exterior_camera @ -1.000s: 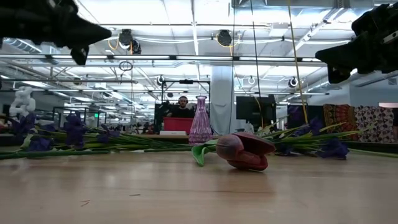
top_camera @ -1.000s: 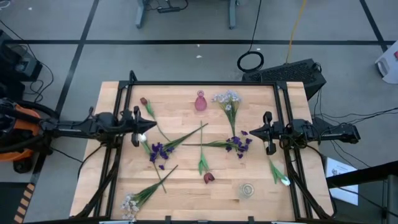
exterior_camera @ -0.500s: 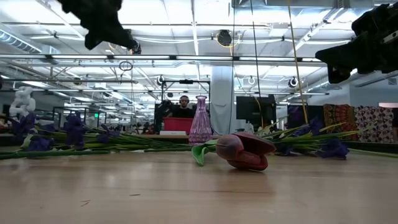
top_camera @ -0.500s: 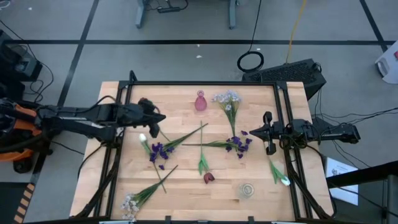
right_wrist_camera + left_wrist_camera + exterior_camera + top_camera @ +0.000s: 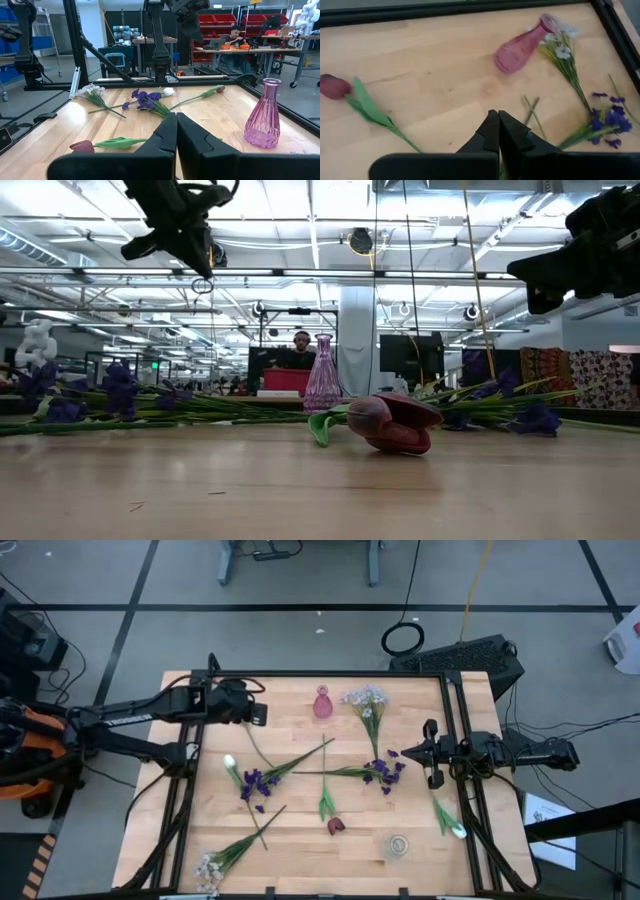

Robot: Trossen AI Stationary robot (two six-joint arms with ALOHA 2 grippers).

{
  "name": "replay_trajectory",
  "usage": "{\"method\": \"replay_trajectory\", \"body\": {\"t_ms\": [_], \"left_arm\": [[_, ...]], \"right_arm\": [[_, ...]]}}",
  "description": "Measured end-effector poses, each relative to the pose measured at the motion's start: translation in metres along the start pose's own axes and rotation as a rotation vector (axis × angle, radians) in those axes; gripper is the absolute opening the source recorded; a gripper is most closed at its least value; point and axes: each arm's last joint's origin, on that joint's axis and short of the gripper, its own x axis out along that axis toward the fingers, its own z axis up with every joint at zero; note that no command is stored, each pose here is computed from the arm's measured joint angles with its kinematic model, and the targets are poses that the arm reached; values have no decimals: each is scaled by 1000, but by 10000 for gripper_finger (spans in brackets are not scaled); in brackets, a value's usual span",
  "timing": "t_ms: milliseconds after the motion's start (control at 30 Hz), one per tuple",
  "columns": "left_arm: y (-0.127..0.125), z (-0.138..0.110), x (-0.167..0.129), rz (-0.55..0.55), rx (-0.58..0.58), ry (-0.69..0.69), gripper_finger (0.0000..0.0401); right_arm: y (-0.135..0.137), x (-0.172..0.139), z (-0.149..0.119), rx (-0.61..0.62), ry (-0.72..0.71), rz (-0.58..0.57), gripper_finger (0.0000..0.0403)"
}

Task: Sort flowers into vase by color
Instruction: Put the left white tulip into the pink vase

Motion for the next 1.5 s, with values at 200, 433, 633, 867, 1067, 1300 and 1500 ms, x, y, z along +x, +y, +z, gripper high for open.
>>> {"method": "replay_trajectory", "body": {"t_ms": [200,433,633,867,1067,1300,1500], "left_arm": [[-1,0,4,5,1,17,7],[-1,0,4,5,4,18,16],[-1,-1,4,5,45,19,4],[-1,-1,4,4,74,19,3],[0,-2,4,13,-15,39,4],[8,-24,0,132,-112,180,4],[7,-55,1,157,-73,262,4]], "right_arm": [[0,0,0,0,0,0,0],[0,0,0,0,0,0,0],[0,0,0,0,0,0,0],[0,0,0,0,0,0,0],[0,0,0,0,0,0,0],[0,0,0,0,0,0,0],[0,0,0,0,0,0,0]]}}
